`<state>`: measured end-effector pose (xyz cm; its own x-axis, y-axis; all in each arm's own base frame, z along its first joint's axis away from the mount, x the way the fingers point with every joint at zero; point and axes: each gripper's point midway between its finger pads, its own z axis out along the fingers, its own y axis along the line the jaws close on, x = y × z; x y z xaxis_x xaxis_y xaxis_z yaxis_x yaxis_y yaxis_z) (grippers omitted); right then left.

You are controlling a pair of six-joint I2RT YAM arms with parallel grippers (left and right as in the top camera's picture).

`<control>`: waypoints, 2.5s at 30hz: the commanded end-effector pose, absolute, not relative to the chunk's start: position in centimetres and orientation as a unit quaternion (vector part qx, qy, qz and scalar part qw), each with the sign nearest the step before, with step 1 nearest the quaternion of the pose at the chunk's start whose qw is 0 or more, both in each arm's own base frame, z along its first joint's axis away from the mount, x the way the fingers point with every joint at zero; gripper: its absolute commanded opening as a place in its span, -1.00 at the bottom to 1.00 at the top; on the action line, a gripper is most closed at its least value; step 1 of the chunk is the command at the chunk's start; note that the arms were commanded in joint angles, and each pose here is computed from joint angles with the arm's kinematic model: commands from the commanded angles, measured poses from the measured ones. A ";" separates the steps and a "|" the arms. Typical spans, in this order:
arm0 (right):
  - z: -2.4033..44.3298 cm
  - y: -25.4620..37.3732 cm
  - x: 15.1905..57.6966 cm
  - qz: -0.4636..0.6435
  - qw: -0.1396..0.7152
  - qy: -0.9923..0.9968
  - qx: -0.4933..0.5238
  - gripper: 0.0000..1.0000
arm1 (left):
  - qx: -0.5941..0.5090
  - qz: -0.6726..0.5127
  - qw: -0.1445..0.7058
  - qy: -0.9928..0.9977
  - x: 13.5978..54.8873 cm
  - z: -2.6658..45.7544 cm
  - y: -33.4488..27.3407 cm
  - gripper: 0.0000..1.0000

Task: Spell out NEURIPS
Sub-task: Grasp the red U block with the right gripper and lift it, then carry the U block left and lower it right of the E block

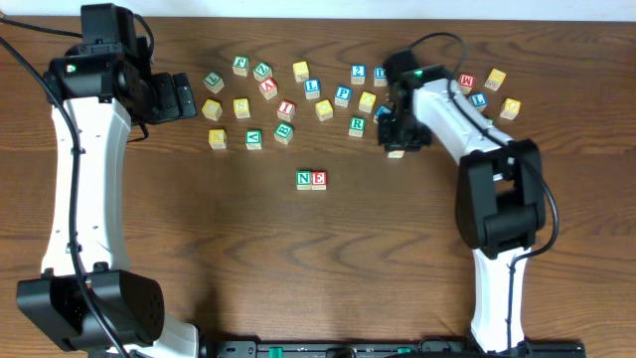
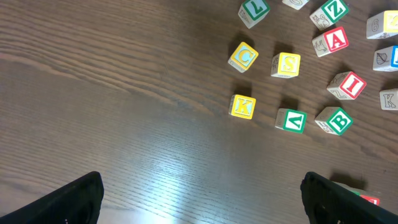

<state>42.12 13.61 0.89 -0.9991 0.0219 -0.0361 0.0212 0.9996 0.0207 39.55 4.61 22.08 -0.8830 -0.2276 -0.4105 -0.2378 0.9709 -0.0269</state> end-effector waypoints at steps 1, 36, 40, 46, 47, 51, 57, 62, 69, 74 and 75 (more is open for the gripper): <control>1.3 16.2 40.6 0.013 0.010 0.999 -0.028 -0.49 | -0.117 0.020 0.218 0.969 39.5 22.8 5.0 1.00; 1.5 25.5 34.5 0.060 -0.038 0.995 -0.069 -0.39 | -0.117 0.020 0.218 0.969 39.5 22.8 5.0 1.00; 1.5 25.7 34.4 0.063 -0.041 0.995 -0.070 -0.39 | -0.117 0.020 0.218 0.969 39.5 22.8 5.0 1.00; 1.5 25.6 34.3 0.062 -0.042 0.995 -0.070 -0.28 | -0.117 0.020 0.218 0.969 39.5 22.8 5.0 1.00; 1.6 25.6 34.3 0.062 -0.042 0.995 -0.070 -0.27 | -0.117 0.020 0.218 0.969 39.5 22.8 5.0 1.00; 2.3 25.7 34.5 0.066 -0.037 0.995 -0.070 -0.24 | -0.117 0.020 0.218 0.969 39.5 22.8 5.0 1.00; 4.1 26.4 34.8 0.100 -0.030 0.991 -0.081 -0.19 | -0.117 0.020 0.218 0.969 39.5 22.8 5.0 1.00; 5.2 25.8 35.1 0.108 -0.026 0.991 -0.072 -0.20 | -0.117 0.020 0.218 0.969 39.5 22.8 5.0 1.00; 7.2 24.3 36.2 0.117 -0.006 0.992 -0.053 -0.22 | -0.117 0.020 0.218 0.969 39.5 22.8 5.0 1.00; 7.6 22.7 37.1 0.114 0.002 0.993 -0.043 -0.22 | -0.117 0.020 0.218 0.969 39.5 22.8 5.0 1.00; 7.6 22.3 37.4 0.110 0.005 0.993 -0.041 -0.23 | -0.117 0.020 0.218 0.969 39.5 22.8 5.0 1.00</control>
<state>36.17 23.14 5.89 -0.9961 -0.0813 0.0349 -0.0721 0.9747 0.2116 39.55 4.61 22.08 -0.8830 -0.2276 -0.4105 -0.2378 0.9709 -0.0269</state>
